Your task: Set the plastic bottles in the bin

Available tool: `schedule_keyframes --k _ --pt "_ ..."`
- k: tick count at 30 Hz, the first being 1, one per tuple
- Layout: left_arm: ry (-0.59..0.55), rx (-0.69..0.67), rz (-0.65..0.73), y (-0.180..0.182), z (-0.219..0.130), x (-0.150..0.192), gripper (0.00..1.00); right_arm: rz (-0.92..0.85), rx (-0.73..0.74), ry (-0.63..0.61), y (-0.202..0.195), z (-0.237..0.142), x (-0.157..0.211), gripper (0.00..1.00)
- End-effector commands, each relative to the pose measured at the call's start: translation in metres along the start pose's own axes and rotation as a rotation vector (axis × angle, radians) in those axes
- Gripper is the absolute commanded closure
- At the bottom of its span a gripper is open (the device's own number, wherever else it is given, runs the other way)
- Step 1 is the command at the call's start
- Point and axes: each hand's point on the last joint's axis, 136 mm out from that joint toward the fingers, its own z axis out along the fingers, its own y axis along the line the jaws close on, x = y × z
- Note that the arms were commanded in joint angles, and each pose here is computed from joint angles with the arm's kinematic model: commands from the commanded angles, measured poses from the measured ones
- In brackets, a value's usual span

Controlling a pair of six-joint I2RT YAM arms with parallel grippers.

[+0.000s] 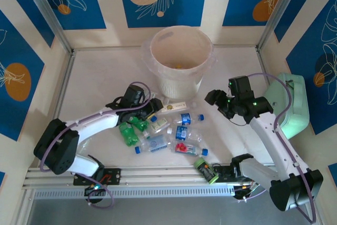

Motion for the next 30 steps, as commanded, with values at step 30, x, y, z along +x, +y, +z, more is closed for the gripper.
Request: schedule_keyframes --k 30 --pt "0.166 0.02 0.148 -0.054 0.071 0.035 0.41 0.239 0.003 0.12 -0.048 0.07 -0.034 0.3"
